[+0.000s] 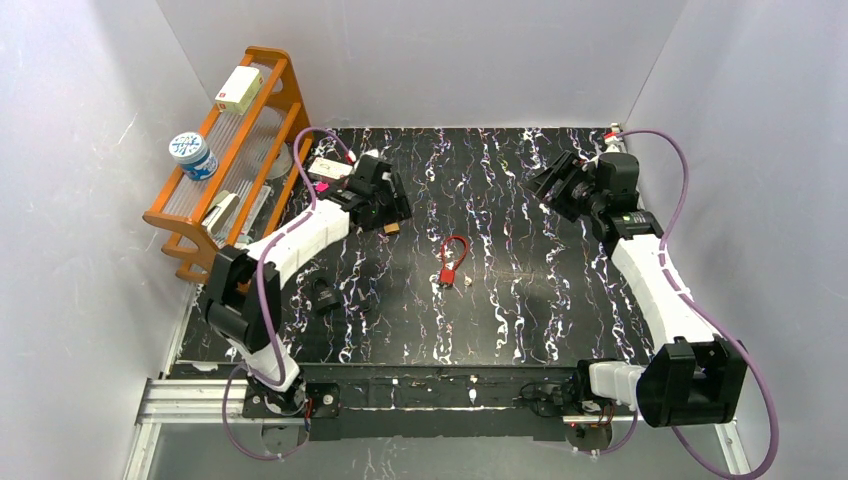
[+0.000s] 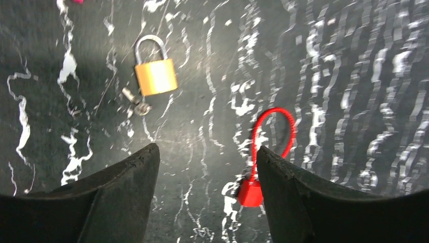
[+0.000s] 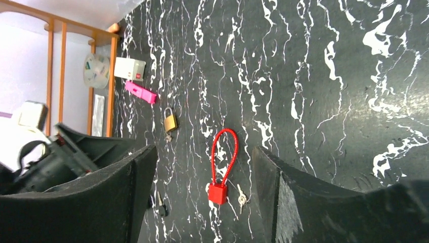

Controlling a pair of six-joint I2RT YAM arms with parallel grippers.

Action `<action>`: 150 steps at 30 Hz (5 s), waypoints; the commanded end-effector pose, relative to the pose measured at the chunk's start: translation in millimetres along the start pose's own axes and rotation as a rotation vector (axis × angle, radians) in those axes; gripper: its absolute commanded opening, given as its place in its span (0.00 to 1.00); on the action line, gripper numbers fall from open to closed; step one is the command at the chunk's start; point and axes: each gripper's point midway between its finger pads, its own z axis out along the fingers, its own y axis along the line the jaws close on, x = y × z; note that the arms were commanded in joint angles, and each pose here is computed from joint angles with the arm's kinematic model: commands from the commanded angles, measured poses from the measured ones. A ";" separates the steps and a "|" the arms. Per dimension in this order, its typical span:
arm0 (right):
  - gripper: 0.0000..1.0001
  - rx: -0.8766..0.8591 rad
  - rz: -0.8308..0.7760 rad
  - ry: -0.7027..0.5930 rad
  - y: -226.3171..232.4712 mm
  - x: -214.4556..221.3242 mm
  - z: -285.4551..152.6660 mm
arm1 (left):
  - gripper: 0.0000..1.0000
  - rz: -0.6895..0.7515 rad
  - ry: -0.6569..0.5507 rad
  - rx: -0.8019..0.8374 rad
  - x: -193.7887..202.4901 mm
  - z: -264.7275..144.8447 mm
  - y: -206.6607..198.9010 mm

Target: Unlock with the key

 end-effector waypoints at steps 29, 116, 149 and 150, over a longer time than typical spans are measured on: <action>0.64 0.058 0.001 0.162 -33.0 47.2 23.2 | 0.46 0.096 0.147 -0.418 50.9 78.8 83.8; 0.51 0.011 -0.001 0.304 -14.6 65.6 36.9 | 0.13 0.037 0.148 -0.448 61.9 48.4 97.2; 0.57 -0.091 0.051 0.372 3.8 75.3 45.1 | 0.00 0.150 0.078 -0.227 17.5 26.9 46.6; 0.59 -0.109 0.068 0.389 6.7 77.5 46.3 | 0.00 0.152 0.077 -0.201 16.4 21.7 42.3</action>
